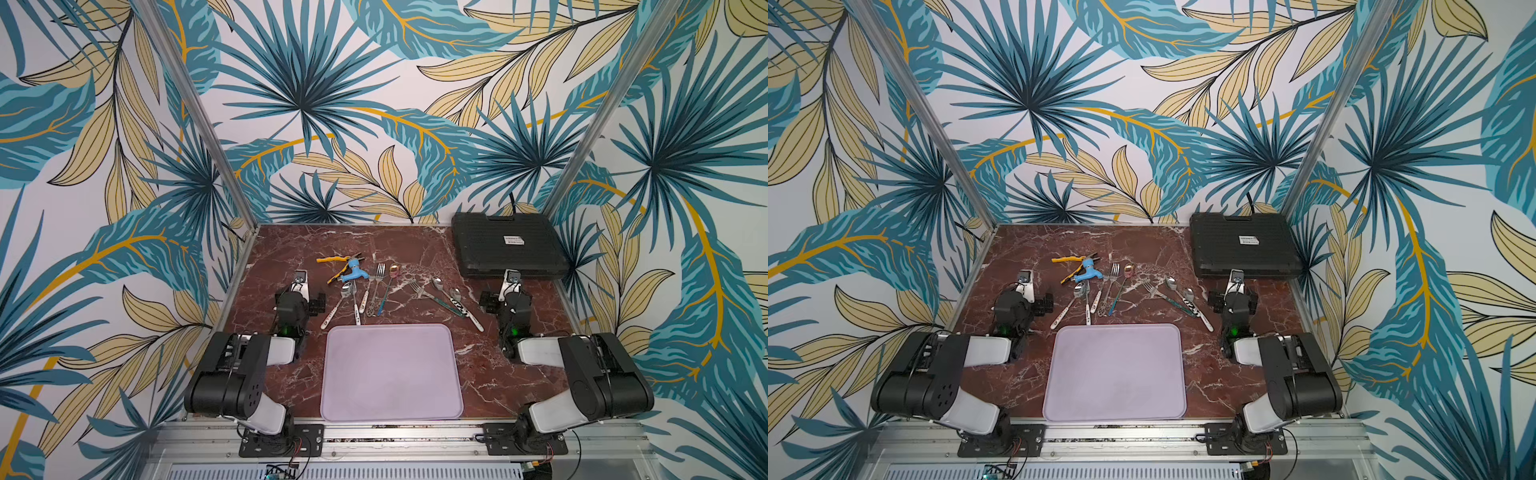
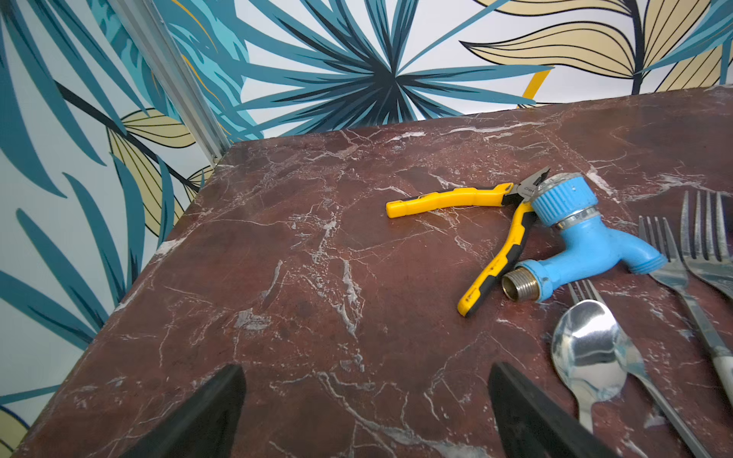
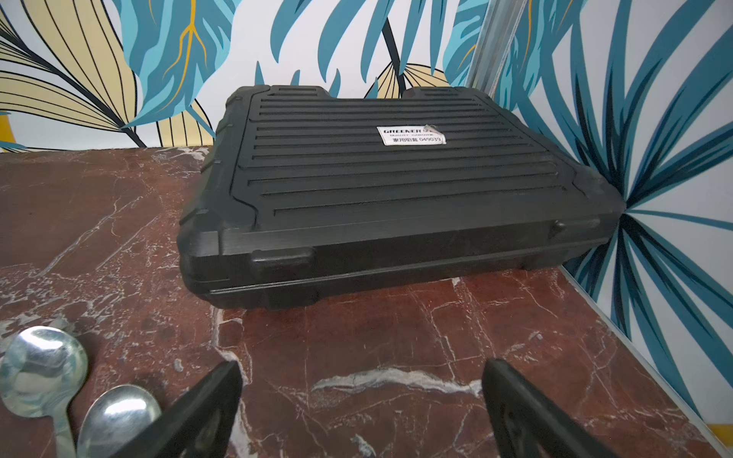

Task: Set the spoon and fork side by side
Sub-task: Pick up the fork at the center of the board.

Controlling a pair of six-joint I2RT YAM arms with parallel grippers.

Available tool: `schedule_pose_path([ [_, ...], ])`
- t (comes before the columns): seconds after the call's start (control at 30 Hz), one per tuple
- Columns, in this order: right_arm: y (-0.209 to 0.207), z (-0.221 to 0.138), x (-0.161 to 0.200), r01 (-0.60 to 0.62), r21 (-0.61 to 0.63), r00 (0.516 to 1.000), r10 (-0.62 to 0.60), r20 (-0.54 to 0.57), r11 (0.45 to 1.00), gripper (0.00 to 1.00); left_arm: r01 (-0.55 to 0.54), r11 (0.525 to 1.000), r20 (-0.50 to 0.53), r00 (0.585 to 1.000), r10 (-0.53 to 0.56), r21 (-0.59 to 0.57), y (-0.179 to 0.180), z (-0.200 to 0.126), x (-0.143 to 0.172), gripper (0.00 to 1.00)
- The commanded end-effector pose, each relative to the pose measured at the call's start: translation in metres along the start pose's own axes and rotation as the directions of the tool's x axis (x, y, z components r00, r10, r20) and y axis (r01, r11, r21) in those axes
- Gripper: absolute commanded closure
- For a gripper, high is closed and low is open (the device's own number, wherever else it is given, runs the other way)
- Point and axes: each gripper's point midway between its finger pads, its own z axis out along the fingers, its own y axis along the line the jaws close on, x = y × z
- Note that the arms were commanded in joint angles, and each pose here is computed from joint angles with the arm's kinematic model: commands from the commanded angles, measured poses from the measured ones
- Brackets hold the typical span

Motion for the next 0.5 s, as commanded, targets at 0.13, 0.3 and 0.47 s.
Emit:
schedule_pose_path([
  [0.13, -0.0021, -0.0006, -0.001, -0.008, 0.008, 1.0, 0.008, 0.001, 1.0, 0.0, -0.001, 1.0, 0.038, 0.999, 0.001, 0.005, -0.0012, 0.001, -0.0152, 0.0],
  [0.3, -0.0021, -0.0002, -0.0008, -0.009, 0.007, 1.0, 0.009, 0.0, 1.0, 0.0, 0.001, 1.0, 0.039, 0.999, -0.001, 0.005, -0.0011, 0.0009, -0.0155, 0.0],
  [0.47, -0.002, -0.0013, -0.0042, -0.003, 0.006, 1.0, 0.003, 0.013, 1.0, 0.0, 0.004, 1.0, 0.037, 0.999, -0.004, 0.01, -0.0006, 0.0012, -0.0152, 0.0],
])
